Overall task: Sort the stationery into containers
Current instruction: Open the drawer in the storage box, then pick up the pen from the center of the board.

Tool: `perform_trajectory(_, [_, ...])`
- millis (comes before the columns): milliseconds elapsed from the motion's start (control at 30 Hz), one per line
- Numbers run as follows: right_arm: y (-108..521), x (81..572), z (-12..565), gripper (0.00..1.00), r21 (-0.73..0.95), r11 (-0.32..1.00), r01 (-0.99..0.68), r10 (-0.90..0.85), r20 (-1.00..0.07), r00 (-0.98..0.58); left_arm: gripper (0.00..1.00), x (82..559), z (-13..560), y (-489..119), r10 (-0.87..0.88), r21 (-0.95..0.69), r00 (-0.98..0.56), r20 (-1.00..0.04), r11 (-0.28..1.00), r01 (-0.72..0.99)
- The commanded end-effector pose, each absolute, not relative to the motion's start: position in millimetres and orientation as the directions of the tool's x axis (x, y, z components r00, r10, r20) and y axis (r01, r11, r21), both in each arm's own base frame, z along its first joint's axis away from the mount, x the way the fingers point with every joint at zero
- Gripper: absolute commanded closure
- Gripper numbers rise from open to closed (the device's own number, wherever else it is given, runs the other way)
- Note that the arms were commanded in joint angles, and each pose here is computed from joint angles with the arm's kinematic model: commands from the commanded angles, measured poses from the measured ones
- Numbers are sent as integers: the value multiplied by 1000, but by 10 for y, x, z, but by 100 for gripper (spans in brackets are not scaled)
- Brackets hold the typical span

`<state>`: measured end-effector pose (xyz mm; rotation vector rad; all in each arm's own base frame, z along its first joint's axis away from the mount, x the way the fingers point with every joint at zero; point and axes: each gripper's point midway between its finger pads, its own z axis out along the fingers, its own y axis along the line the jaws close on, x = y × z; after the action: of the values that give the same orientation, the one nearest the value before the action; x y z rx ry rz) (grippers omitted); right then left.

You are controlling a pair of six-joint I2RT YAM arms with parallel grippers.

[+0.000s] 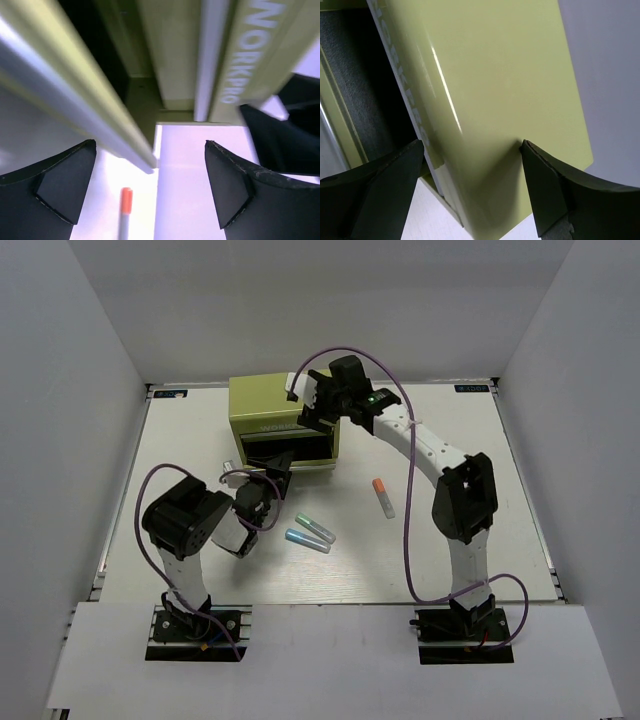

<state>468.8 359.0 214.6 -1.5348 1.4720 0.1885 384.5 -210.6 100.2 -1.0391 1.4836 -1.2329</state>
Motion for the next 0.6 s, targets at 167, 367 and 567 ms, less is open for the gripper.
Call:
perform_trajectory(167, [3147,4307,2046,15,-496,206,-843,-730,-652,205,0,3530,1366,-2339,-895,-987,-418,-153,157,26])
perform_trajectory(367, [2934,3932,2384,10,-537,239,-809,-685,-684,252,0,3108,1113,-2378,-718,-889,-593,-364,459,-10])
perform_trajectory(567, [2615,3699,2200,10,-428,405,-808,-660,-749,66,0,2773,977,-2140,-637,-804,-651,-414,590,-66])
